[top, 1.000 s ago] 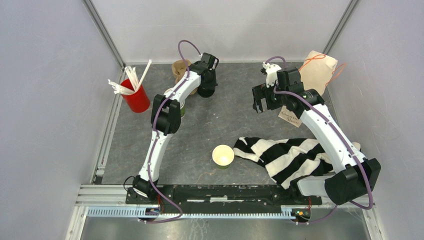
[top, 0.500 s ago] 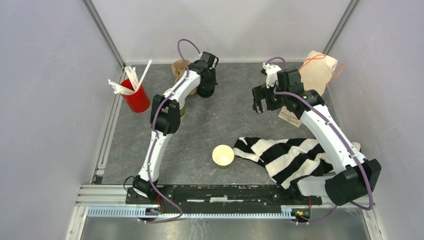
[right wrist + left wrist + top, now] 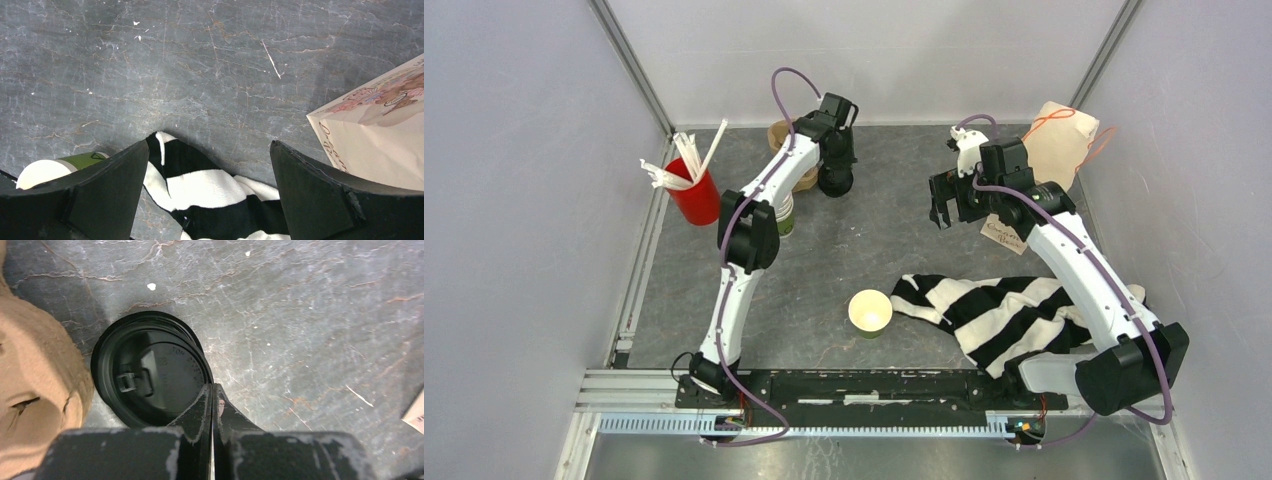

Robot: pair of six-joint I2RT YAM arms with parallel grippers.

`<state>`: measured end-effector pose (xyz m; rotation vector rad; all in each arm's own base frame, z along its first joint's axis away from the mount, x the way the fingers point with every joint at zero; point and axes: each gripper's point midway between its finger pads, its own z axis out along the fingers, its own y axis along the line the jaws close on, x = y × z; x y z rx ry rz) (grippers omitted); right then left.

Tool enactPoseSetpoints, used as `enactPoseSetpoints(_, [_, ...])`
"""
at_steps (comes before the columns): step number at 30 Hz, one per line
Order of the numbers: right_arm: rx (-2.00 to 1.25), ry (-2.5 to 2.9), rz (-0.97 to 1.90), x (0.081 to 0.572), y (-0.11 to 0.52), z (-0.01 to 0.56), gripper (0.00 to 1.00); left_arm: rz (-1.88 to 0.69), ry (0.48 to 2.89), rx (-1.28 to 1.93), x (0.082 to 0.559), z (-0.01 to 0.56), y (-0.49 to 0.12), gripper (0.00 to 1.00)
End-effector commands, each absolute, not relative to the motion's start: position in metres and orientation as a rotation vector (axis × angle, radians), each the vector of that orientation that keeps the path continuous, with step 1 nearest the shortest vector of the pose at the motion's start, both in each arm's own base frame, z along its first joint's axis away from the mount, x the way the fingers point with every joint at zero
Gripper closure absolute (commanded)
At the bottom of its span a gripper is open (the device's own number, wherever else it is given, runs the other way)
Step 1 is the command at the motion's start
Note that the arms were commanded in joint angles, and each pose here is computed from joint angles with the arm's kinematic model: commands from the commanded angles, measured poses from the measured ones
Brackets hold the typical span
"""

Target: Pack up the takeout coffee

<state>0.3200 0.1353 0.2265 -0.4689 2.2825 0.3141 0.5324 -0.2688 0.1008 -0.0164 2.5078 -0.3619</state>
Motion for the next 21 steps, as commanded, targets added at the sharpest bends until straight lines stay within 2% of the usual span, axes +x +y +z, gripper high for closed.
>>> enactPoseSetpoints(1, [-0.460, 2.213, 0.321, 0.324, 0.137, 0.245, 0.02, -0.541, 2.352, -0.047, 0.523, 0.204, -0.281, 0.98])
enactPoseSetpoints(8, [-0.409, 2.205, 0.414, 0.326, 0.149, 0.250, 0.02, -0.773, 2.277, -0.037, 0.492, 0.275, -0.296, 0.98])
enactPoseSetpoints(12, [-0.381, 2.186, 0.479, 0.325, 0.157, 0.255, 0.02, -0.813, 2.263, -0.015, 0.479, 0.285, -0.296, 0.96])
enactPoseSetpoints(17, [-0.360, 2.169, 0.477, 0.319, 0.153, 0.261, 0.02, -0.721, 2.342, 0.053, 0.487, 0.235, -0.299, 0.59])
enactPoseSetpoints(20, [-0.355, 2.170, 0.456, 0.313, 0.148, 0.260, 0.02, -0.578, 2.369, 0.051, 0.506, 0.209, -0.293, 0.52])
enactPoseSetpoints(21, [-0.359, 2.172, 0.445, 0.311, 0.146, 0.260, 0.02, -0.539, 2.376, 0.042, 0.511, 0.201, -0.290, 0.46])
